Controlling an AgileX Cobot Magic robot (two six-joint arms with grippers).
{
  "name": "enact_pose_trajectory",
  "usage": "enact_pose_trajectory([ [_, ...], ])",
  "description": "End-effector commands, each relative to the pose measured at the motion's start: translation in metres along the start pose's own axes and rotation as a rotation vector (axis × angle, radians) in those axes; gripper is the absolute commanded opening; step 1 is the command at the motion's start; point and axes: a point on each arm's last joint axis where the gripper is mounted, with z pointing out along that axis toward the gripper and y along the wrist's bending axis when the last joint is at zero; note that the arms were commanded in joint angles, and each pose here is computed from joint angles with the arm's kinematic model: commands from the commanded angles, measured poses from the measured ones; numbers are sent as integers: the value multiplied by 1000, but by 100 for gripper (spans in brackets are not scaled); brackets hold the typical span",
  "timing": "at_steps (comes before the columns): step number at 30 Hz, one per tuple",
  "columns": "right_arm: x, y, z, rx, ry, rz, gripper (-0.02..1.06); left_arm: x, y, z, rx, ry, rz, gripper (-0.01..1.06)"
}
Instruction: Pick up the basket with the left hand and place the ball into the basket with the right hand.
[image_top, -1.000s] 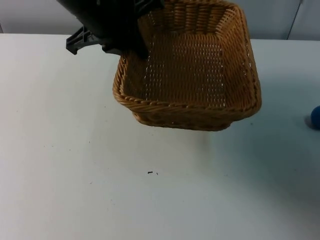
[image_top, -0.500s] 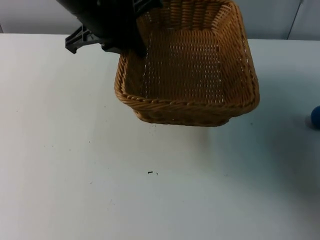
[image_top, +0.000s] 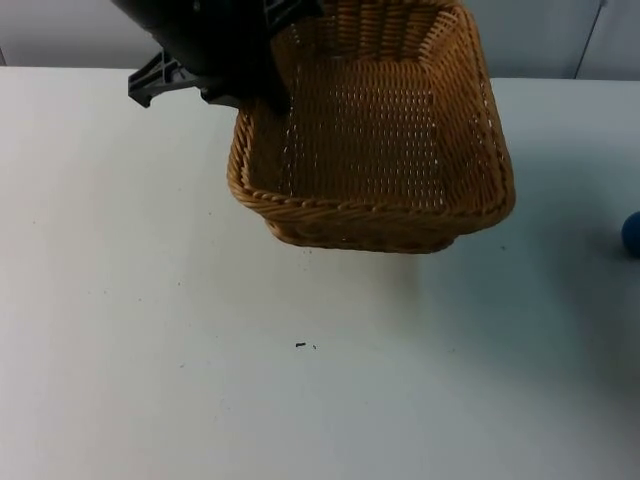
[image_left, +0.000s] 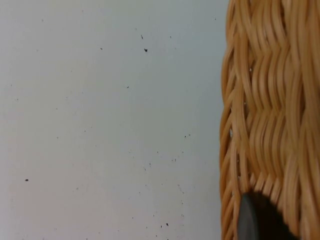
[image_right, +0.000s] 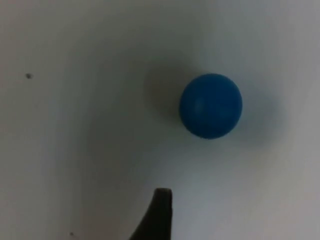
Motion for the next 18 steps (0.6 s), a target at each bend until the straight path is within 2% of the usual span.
enact_pose_trajectory([
  [1, -7, -4, 8, 20, -45, 1, 81, -3, -3, -1, 14, -18, -24, 0],
  [10, -20, -7, 40, 8, -21, 9, 81, -2, -1, 2, -1, -10, -9, 0],
  [13, -25, -6, 52, -22, -12, 28, 81, -2, 0, 2, -4, -12, -5, 0],
  [18, -20, -4, 73, -34, 39, 31, 81, -2, 0, 2, -4, -15, -5, 0],
])
